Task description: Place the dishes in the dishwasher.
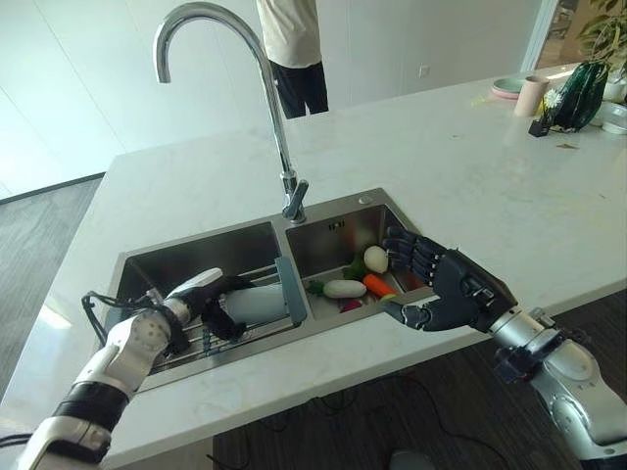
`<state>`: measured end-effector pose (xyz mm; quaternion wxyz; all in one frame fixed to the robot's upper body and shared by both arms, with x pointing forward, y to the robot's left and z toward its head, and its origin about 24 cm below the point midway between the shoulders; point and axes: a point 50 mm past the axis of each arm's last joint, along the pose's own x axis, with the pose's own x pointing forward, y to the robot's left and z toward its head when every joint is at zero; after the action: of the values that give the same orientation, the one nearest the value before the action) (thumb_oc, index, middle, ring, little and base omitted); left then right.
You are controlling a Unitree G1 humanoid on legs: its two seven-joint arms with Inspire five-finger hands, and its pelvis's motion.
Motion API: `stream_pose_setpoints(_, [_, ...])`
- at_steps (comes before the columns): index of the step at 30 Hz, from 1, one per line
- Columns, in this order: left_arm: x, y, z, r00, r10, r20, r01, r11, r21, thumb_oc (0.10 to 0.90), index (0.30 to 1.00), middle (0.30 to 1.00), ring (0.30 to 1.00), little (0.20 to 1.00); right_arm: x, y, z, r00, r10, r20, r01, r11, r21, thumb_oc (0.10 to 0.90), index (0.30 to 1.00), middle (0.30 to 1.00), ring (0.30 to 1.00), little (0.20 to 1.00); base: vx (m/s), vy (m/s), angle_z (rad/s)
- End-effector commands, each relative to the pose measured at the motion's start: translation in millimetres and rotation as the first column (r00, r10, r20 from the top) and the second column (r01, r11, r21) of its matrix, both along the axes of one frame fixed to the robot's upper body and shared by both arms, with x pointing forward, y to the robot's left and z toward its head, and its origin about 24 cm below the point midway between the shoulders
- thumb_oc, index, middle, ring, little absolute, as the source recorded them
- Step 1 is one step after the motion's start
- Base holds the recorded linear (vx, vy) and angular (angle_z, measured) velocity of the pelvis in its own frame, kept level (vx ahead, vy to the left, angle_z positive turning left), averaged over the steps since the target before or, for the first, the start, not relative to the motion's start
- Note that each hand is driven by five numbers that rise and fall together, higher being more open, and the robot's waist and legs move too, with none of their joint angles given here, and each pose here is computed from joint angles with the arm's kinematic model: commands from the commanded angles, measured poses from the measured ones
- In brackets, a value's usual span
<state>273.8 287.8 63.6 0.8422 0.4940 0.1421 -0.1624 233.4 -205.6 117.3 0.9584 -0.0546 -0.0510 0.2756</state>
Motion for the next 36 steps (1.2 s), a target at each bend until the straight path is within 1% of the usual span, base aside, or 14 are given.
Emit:
stream_pose_setpoints(1, [21.1, 2.7, 74.1, 0.933, 0.007, 0.359, 0.005, 0.999, -0.033, 0.4, 0.3, 0.3, 0.3, 0.3, 2.5, 3.8, 43.3, 0.969, 0.022, 0.245, -0.032, 0.999, 0.039, 0.8, 0.9, 0.9, 0.9, 0.9, -0.02, -0.005, 0.04])
stream_pose_setpoints(6, [9.6, 11.7, 91.0, 0.879, 0.084, 0.469, -0.021, 0.99, -0.137, 0.4, 0.3, 0.3, 0.3, 0.3, 1.4, 3.3, 43.7, 0.97, 0.013, 0.243, -0.023, 0.999, 0.039, 0.8, 0.9, 0.9, 0.9, 0.9, -0.01, 0.006, 0.08])
stream_pose_setpoints(9, [0.2, 16.4, 102.3, 0.814, 0.15, 0.561, -0.034, 0.977, -0.212, 0.4, 0.3, 0.3, 0.3, 0.3, 0.0, 4.1, 42.5, 0.97, 0.006, 0.243, -0.016, 0.999, 0.04, 0.8, 0.9, 0.9, 0.9, 0.9, -0.02, 0.013, 0.14])
stream_pose_setpoints(11, [-6.1, 16.3, 105.1, 0.784, 0.171, 0.597, -0.035, 0.972, -0.233, 0.4, 0.3, 0.3, 0.3, 0.3, -1.1, 4.4, 43.0, 0.969, 0.002, 0.246, -0.012, 0.999, 0.039, 0.8, 0.9, 0.9, 0.9, 0.9, -0.03, 0.015, 0.17])
stream_pose_setpoints(17, [-20.5, 13.6, 113.7, 0.721, 0.234, 0.652, 0.022, 0.933, -0.359, 0.4, 0.3, 0.3, 0.3, 0.3, -3.6, 3.4, 43.4, 0.968, -0.01, 0.251, -0.002, 0.999, 0.048, 0.8, 0.9, 0.9, 0.9, 0.9, -0.01, 0.004, 0.14])
stream_pose_setpoints(18, [-23.1, 12.5, 116.4, 0.701, 0.243, 0.67, 0.04, 0.925, -0.377, 0.4, 0.3, 0.3, 0.3, 0.3, -4.0, 3.8, 42.9, 0.968, -0.011, 0.252, -0.002, 0.999, 0.05, 0.8, 0.9, 0.9, 0.9, 0.9, 0.0, -0.003, 0.15])
stream_pose_setpoints(19, [-30.4, 10.6, 124.8, 0.641, 0.268, 0.719, 0.094, 0.903, -0.42, 0.4, 0.3, 0.3, 0.3, 0.3, -4.9, 5.8, 41.8, 0.967, -0.014, 0.255, 0.0, 0.999, 0.055, 0.8, 0.9, 0.9, 0.9, 0.9, 0.01, -0.01, 0.16])
stream_pose_setpoints(20, [-35.6, 5.7, 134.2, 0.602, 0.291, 0.744, 0.212, 0.84, -0.5, 0.4, 0.3, 0.3, 0.3, 0.3, -4.8, 7.7, 42.5, 0.965, -0.02, 0.263, 0.001, 0.997, 0.073, 0.8, 0.9, 0.9, 0.9, 0.9, -0.02, -0.018, 0.2])
stream_pose_setpoints(21, [-37.8, 1.7, 138.2, 0.591, 0.298, 0.749, 0.266, 0.805, -0.53, 0.4, 0.3, 0.3, 0.3, 0.3, -5.0, 8.9, 43.4, 0.964, -0.018, 0.266, -0.007, 0.996, 0.094, 0.8, 0.9, 0.9, 0.9, 0.9, -0.03, -0.043, 0.25])
stream_pose_setpoints(22, [-41.6, -8.7, 141.7, 0.57, 0.315, 0.759, 0.359, 0.736, -0.575, 0.4, 0.3, 0.3, 0.3, 0.3, -5.9, 13.6, 45.6, 0.959, -0.016, 0.284, -0.028, 0.988, 0.15, 0.8, 0.9, 0.9, 0.9, 0.9, -0.03, -0.061, 0.2])
stream_pose_setpoints(24, [-46.3, -19.9, 143.5, 0.52, 0.339, 0.784, 0.443, 0.677, -0.587, 0.4, 0.3, 0.3, 0.3, 0.3, -7.9, 22.9, 50.1, 0.947, -0.007, 0.32, -0.065, 0.975, 0.211, 0.8, 0.9, 0.9, 0.9, 0.9, 0.01, -0.093, 0.15])
stream_pose_setpoints(28, [-56.7, -22.9, 146.3, 0.475, 0.367, 0.8, 0.491, 0.644, -0.587, 0.4, 0.3, 0.3, 0.3, 0.3, -12.2, 28.5, 57.2, 0.929, 0.003, 0.37, -0.096, 0.967, 0.235, 0.8, 0.9, 0.9, 0.9, 0.9, 0.01, -0.108, 0.13])
stream_pose_setpoints(34, [-66.2, -22.4, 143.7, 0.462, 0.418, 0.782, 0.497, 0.608, -0.619, 0.4, 0.3, 0.3, 0.3, 0.3, -12.9, 33.1, 62.9, 0.914, 0.016, 0.405, -0.128, 0.959, 0.251, 0.8, 0.9, 0.9, 0.9, 0.9, 0.02, -0.159, 0.21])
stream_pose_setpoints(36, [-69.9, -20.7, 142.1, 0.455, 0.437, 0.776, 0.486, 0.608, -0.627, 0.4, 0.3, 0.3, 0.3, 0.3, -13.4, 35.1, 64.5, 0.911, 0.032, 0.411, -0.147, 0.956, 0.252, 0.8, 0.9, 0.9, 0.9, 0.9, 0.02, -0.149, 0.33])
